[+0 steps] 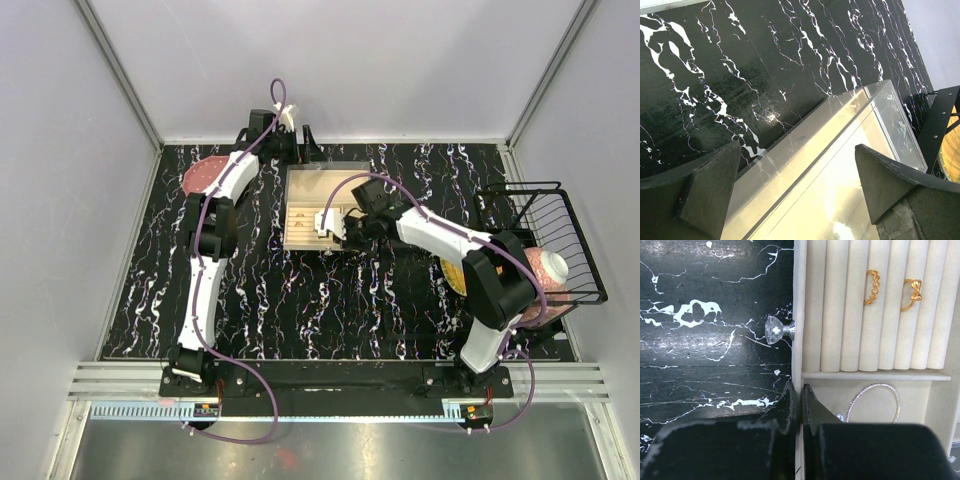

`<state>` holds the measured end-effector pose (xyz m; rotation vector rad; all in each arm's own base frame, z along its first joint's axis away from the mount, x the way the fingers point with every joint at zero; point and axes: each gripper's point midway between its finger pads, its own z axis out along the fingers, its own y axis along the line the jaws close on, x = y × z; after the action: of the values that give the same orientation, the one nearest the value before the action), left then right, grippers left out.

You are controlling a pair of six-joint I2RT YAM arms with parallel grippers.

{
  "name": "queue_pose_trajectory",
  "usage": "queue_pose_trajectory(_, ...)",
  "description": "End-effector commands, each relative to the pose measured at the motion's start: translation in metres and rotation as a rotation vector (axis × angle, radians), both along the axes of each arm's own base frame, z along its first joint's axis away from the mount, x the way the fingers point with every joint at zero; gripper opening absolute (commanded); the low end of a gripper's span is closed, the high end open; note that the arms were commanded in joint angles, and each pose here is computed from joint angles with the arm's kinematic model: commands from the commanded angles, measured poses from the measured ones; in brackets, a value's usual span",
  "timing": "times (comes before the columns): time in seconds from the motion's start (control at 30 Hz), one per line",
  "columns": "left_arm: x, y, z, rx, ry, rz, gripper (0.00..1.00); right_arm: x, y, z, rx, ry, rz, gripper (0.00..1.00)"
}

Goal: Organize the mixed jewelry

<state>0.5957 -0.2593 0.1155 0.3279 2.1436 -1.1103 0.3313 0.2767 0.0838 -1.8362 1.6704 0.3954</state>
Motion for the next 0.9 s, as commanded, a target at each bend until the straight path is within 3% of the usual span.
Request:
queue_pose_trajectory(0.0,-0.005,-0.006,0.031,-0.030,-0.059,-0.041,0.99,0.021,0.016,0.030,0.079,-0.082,0.039,0.00)
queue_pose_trajectory(0.87,-0.014,-0.018,0.013,-0.030,-0.016,-0.066,0.99,0.020,0.017,0.043,0.093,-0.088,0.035,0.00)
